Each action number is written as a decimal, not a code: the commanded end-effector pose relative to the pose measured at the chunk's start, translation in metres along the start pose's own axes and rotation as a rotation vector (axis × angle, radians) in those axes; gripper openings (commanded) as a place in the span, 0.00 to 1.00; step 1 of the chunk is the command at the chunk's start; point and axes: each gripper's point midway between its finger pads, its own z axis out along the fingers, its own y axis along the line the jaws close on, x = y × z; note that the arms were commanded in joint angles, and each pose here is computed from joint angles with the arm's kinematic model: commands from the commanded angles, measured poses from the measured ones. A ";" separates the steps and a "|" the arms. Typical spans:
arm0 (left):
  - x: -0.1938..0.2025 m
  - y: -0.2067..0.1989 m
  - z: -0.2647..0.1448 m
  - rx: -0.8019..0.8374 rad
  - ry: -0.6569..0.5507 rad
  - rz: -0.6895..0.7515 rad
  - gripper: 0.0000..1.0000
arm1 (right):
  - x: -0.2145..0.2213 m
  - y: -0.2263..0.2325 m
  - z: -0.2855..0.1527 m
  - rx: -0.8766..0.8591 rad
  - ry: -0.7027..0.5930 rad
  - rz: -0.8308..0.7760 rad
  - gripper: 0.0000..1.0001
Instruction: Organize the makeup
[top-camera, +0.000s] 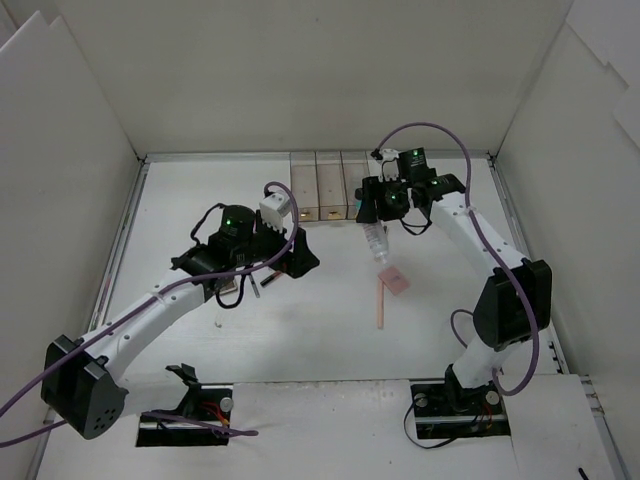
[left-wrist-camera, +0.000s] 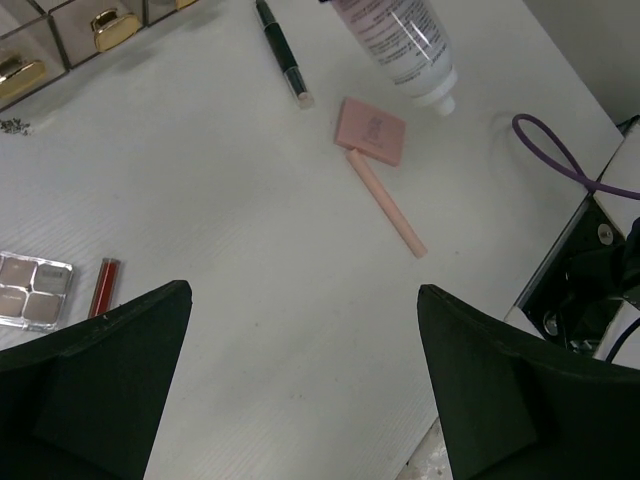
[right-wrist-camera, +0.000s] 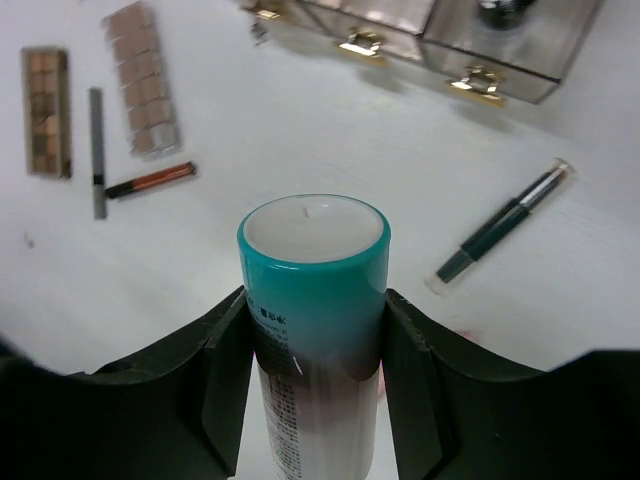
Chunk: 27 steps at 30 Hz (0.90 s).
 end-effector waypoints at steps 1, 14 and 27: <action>-0.049 -0.029 -0.010 0.099 -0.134 0.054 0.91 | -0.013 0.037 -0.025 -0.162 -0.033 -0.110 0.00; -0.061 -0.019 -0.007 0.088 -0.193 -0.175 0.94 | -0.013 0.093 -0.025 -0.294 -0.020 -0.262 0.00; -0.081 -0.004 -0.011 0.128 -0.268 -0.415 0.94 | 0.003 0.121 -0.019 -0.370 -0.008 -0.455 0.00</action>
